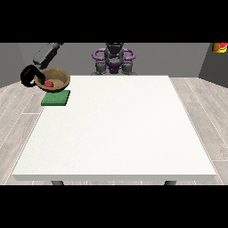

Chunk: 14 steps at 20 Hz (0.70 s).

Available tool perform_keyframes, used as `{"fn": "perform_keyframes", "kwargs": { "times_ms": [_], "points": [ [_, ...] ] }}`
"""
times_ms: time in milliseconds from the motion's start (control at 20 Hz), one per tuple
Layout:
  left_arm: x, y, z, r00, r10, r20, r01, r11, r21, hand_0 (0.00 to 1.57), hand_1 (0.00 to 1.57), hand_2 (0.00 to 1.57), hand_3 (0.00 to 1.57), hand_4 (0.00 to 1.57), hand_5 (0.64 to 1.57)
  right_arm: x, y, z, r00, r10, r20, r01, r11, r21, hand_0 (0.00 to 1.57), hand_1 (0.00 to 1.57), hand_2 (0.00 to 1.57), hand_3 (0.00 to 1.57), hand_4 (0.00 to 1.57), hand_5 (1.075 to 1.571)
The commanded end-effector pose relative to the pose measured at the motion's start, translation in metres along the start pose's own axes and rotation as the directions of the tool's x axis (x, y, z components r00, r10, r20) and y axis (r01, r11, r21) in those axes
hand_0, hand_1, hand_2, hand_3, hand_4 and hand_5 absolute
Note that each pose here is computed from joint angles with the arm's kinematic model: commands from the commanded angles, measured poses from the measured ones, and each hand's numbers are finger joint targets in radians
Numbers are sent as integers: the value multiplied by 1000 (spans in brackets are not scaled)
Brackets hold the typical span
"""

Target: Pick the cup and pour the ball into the bowl, then pick the bowl and place it on the pad

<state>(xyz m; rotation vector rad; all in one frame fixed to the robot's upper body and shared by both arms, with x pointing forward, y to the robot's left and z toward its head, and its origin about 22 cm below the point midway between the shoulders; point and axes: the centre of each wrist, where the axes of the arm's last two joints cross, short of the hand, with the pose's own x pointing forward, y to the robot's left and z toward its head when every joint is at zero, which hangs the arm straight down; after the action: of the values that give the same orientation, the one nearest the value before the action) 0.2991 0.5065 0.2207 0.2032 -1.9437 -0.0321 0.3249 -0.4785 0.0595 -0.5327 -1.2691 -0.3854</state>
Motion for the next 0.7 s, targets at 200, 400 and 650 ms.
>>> {"fn": "perform_keyframes", "kwargs": {
  "times_ms": [200,400,650],
  "points": [
    [-7,22,12,1000,-26,-13,27,998,57,0,0,0,0,1190,1562,7,17,-2,999,-42,15,43,999,-27,1451,1451,1393,799,0,1536],
    [1,16,6,999,-11,45,11,1000,7,0,0,0,0,1188,1565,4,44,-3,991,-114,63,117,992,-45,1443,1443,1376,678,0,1535],
    [13,34,10,994,-17,107,12,999,43,0,0,0,0,1193,1567,25,28,-7,988,-78,134,84,996,-38,931,931,1103,1043,162,1509]
  ]
}}
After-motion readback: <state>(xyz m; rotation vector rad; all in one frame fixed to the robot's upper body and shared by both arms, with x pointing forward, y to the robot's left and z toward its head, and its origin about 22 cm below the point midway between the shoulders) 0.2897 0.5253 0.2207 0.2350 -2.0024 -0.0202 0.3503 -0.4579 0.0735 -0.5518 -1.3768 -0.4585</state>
